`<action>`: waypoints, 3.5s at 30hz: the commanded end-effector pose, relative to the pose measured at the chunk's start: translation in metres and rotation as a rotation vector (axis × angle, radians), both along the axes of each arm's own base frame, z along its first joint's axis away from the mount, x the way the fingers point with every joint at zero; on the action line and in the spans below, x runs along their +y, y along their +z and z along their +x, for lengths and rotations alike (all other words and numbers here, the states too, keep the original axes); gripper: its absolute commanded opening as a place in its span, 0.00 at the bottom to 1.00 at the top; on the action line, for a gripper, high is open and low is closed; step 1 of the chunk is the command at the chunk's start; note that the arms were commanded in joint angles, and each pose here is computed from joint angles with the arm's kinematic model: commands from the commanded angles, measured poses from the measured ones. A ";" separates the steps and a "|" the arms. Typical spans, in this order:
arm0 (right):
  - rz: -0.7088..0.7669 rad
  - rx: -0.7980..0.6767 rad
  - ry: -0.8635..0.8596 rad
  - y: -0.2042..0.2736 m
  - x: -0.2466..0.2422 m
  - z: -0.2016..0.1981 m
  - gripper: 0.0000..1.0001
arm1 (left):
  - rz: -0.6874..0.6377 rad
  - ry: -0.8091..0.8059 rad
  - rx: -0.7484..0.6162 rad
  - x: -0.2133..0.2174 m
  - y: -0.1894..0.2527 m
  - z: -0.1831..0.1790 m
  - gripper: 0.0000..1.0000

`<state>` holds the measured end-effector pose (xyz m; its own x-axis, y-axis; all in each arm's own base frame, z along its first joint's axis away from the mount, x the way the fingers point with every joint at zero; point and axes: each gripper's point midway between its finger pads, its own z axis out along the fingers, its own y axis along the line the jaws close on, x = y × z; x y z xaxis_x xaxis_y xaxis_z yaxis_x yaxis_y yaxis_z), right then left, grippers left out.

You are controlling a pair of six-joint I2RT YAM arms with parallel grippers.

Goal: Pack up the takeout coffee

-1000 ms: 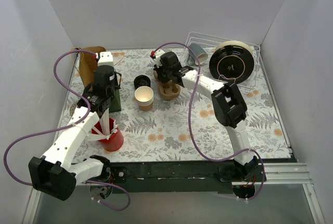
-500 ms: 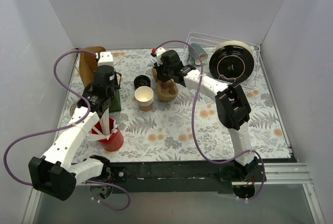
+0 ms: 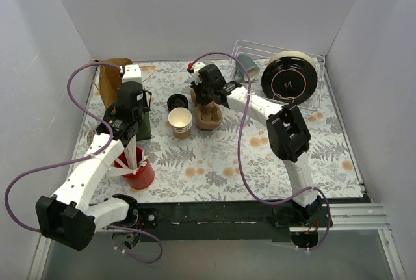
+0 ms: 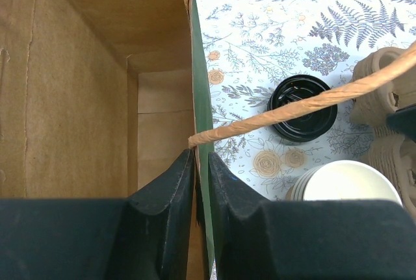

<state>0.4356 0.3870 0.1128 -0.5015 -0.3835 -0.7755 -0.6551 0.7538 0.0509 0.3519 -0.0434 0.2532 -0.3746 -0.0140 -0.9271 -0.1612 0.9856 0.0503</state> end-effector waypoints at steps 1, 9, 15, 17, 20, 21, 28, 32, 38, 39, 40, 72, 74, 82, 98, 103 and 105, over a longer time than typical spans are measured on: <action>0.130 -0.029 -0.038 0.044 0.009 0.006 0.17 | -0.008 0.002 -0.013 0.001 0.001 -0.002 0.15; 0.143 -0.078 -0.005 0.070 -0.005 0.005 0.32 | -0.015 -0.009 -0.009 -0.002 0.001 0.001 0.15; 0.137 -0.070 0.096 0.065 -0.011 -0.007 0.31 | -0.012 -0.007 -0.003 -0.002 -0.002 0.000 0.16; 0.120 -0.077 0.173 0.062 -0.011 -0.019 0.34 | -0.013 -0.004 -0.011 -0.001 0.001 0.000 0.15; 0.098 -0.090 0.247 0.060 -0.014 -0.031 0.35 | -0.011 -0.006 -0.008 -0.001 0.000 0.000 0.16; 0.083 -0.065 0.271 0.050 -0.018 -0.040 0.36 | -0.010 -0.006 -0.005 -0.002 -0.001 0.001 0.16; 0.027 -0.087 0.521 0.029 -0.023 -0.094 0.49 | -0.010 -0.014 0.008 -0.003 -0.006 0.002 0.16; 0.022 -0.118 0.612 0.024 -0.027 -0.109 0.53 | -0.013 -0.018 0.004 -0.004 -0.004 0.001 0.16; -0.012 -0.211 0.730 0.012 -0.037 -0.124 0.56 | -0.014 -0.014 0.001 -0.003 -0.003 0.000 0.16; -0.026 -0.225 0.727 0.011 -0.039 -0.122 0.56 | -0.016 -0.013 -0.001 -0.003 -0.002 0.000 0.16; -0.038 -0.246 0.733 0.009 -0.040 -0.121 0.56 | -0.015 -0.013 0.000 -0.003 -0.003 0.000 0.16; -0.072 -0.451 0.666 0.016 -0.039 -0.094 0.01 | -0.006 -0.011 0.006 -0.003 -0.005 0.003 0.16; -0.060 -0.452 0.666 0.017 -0.037 -0.094 0.01 | -0.006 -0.011 0.006 -0.003 -0.005 0.003 0.16; -0.061 -0.481 0.704 0.016 -0.039 -0.101 0.21 | -0.004 -0.011 0.009 -0.003 -0.006 0.003 0.16; -0.139 -0.488 0.789 -0.002 -0.039 -0.098 0.24 | -0.003 -0.011 0.014 -0.003 -0.008 0.003 0.16; -0.140 -0.487 0.794 -0.005 -0.038 -0.097 0.23 | 0.000 -0.010 0.017 -0.003 -0.009 0.005 0.16; -0.138 -0.483 0.810 -0.007 -0.037 -0.099 0.27 | 0.001 -0.009 0.015 -0.003 -0.009 0.005 0.16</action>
